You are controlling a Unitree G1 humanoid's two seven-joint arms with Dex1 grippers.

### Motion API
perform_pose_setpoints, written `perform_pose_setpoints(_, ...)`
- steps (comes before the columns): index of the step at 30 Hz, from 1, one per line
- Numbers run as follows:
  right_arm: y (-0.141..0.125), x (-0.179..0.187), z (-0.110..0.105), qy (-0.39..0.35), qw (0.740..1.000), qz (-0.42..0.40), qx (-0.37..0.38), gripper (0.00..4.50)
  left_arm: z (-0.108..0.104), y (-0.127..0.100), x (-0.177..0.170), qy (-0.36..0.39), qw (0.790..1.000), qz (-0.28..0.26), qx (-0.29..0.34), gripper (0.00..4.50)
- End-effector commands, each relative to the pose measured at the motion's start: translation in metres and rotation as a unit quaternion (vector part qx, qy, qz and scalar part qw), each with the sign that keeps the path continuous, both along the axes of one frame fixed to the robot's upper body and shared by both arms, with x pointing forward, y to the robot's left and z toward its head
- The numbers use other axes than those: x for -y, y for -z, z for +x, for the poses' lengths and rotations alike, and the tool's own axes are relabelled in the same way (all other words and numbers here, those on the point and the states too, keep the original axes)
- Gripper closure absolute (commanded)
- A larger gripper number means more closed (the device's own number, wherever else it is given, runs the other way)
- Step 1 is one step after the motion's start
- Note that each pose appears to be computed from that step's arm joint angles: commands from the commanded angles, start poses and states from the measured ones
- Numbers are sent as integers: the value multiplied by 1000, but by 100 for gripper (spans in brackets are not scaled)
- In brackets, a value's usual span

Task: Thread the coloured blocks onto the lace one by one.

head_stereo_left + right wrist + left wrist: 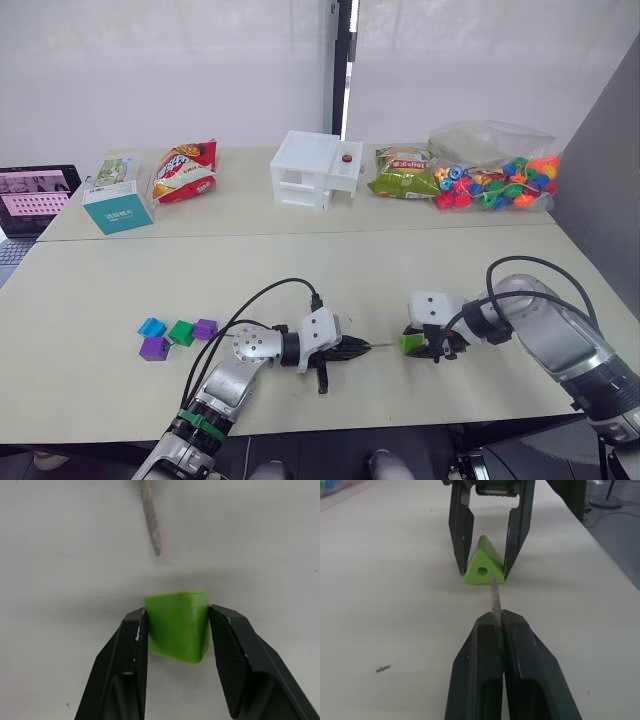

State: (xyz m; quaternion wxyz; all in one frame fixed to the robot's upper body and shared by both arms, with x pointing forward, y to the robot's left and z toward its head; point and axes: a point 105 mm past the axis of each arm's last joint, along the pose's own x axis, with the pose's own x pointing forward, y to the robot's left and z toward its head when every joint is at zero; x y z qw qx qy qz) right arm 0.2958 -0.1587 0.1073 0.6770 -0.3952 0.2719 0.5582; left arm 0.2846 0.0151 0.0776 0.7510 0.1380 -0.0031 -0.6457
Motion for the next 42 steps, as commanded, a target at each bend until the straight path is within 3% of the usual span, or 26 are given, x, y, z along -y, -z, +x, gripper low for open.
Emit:
perform_pose_setpoints(1, 4, -3, -4, -4, 1000, -9, -3, 319, 3, -5, 6, 8, 1000, -2, 16, 450)
perform_pose_setpoints(24, 6, -14, -13, -24, 1000, -3, 1, 319, 9, 4, 20, 10, 1000, -10, 5, 450)
perform_pose_setpoints(36, 4, -14, -11, -16, 1000, -1, 5, 319, 10, -2, 53, 39, 999, -4, 17, 450)
perform_pose_setpoints(42, 6, -14, -10, -12, 1000, 1, 4, 319, 11, -1, 53, 32, 999, 8, 11, 250)
